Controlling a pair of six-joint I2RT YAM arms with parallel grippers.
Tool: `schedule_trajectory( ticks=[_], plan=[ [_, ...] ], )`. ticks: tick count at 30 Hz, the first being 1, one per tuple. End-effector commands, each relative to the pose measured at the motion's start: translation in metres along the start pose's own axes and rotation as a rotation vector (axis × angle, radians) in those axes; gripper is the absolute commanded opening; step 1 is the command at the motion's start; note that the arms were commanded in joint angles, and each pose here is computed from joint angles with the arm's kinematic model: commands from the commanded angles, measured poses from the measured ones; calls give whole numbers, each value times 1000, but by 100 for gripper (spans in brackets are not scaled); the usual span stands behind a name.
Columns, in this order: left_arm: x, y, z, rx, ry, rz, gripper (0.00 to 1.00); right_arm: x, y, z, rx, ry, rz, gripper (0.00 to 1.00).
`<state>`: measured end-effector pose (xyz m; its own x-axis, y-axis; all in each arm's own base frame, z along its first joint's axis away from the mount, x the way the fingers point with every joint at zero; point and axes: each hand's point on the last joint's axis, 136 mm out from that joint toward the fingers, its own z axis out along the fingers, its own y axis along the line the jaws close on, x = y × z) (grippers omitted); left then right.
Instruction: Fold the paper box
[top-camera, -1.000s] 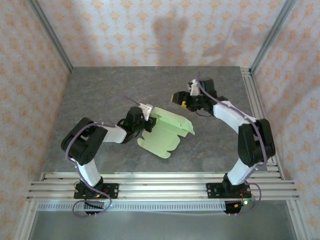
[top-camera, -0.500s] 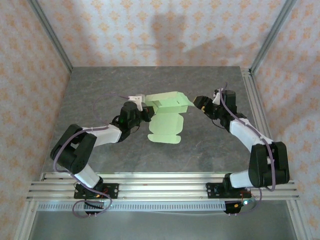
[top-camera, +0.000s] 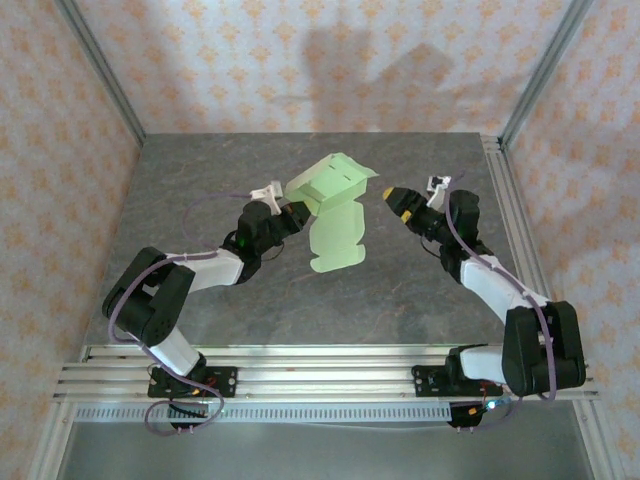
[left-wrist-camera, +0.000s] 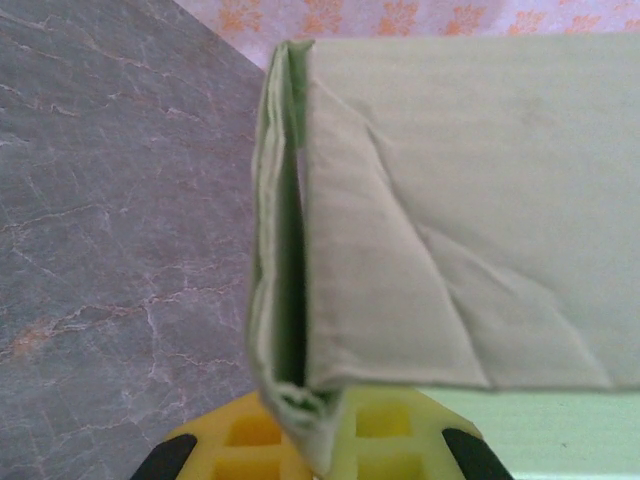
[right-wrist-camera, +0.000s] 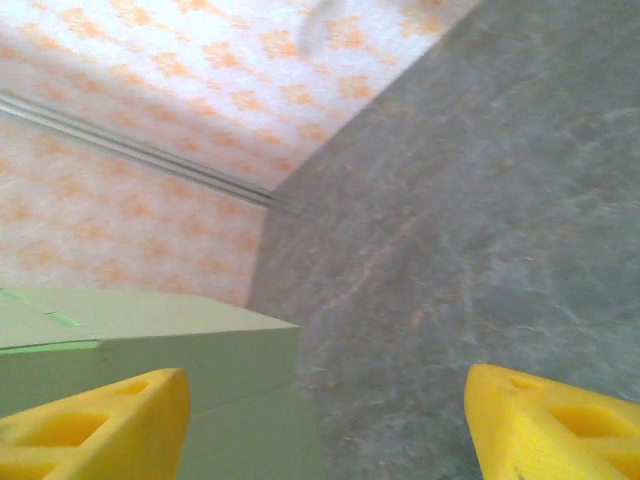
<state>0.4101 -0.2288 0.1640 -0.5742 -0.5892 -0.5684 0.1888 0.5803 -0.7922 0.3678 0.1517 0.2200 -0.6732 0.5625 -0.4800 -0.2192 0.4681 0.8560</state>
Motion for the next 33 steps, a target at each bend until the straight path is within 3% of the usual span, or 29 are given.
schedule_trajectory(
  ticks=[1, 9, 23, 29, 33],
  plan=[
    [-21, -31, 0, 106, -49, -2, 0, -7, 53, -1, -174, -20, -75, 72],
    [-20, -56, -4, 214, -24, 25, 0, -13, 41, 30, -110, -14, -29, 65],
    [-23, -64, -2, 210, -40, -11, 0, 44, 58, 90, -191, 133, -50, 64],
    [-20, -57, -1, 176, -39, -9, 0, 47, 72, 95, -228, 144, -58, 65],
    [-19, -50, -2, 127, -35, 1, 0, 39, 54, 87, -132, 103, -85, 65]
  ],
)
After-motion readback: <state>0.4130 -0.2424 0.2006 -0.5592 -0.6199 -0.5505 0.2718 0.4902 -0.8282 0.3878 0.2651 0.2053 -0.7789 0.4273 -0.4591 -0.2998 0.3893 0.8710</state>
